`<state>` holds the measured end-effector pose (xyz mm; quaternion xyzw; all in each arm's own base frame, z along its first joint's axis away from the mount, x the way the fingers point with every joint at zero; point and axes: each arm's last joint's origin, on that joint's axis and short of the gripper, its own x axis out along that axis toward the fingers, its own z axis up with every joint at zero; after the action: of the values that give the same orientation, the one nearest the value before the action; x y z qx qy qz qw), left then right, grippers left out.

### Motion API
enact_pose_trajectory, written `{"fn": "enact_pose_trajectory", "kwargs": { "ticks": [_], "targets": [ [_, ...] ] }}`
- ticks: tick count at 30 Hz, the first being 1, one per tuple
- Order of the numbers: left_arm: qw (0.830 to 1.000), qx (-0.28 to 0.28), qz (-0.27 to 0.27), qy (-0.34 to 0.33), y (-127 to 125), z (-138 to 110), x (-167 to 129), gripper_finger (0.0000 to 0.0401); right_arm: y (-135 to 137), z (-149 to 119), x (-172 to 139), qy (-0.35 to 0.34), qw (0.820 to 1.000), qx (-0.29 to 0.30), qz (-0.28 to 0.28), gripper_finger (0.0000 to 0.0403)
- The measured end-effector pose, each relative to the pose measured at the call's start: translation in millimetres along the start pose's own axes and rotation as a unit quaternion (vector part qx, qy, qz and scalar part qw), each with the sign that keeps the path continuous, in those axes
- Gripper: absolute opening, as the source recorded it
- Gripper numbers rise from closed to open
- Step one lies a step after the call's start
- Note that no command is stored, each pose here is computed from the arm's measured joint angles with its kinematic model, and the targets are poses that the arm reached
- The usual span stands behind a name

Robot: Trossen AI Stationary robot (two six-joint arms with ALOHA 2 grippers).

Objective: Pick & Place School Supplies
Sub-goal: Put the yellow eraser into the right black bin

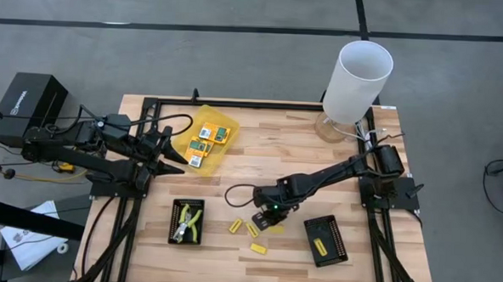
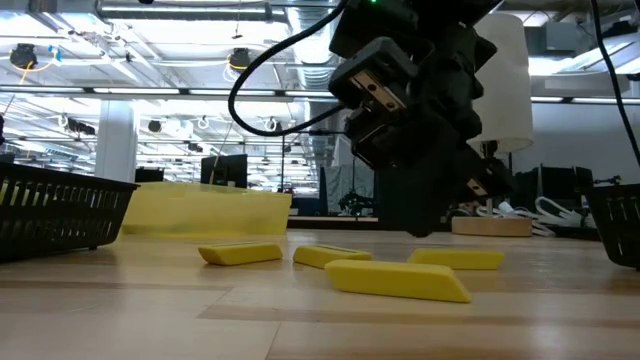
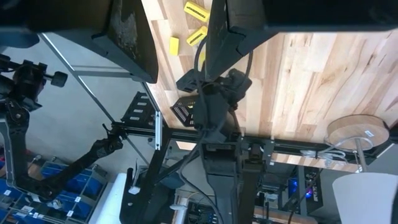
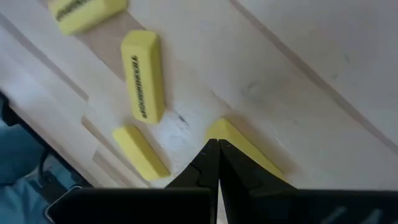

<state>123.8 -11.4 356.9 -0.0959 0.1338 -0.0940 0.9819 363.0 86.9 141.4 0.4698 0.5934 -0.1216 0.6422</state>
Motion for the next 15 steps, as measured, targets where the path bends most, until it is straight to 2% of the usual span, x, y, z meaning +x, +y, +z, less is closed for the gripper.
{"fn": "enact_pose_trajectory", "kwargs": {
  "ticks": [15],
  "targets": [
    [1.000,0.001,0.000,0.000,0.0,0.0,0.0,0.0129,-3.0,-7.0,1.4,0.022,1.000,0.004,-0.022,0.0000]
  ]
}}
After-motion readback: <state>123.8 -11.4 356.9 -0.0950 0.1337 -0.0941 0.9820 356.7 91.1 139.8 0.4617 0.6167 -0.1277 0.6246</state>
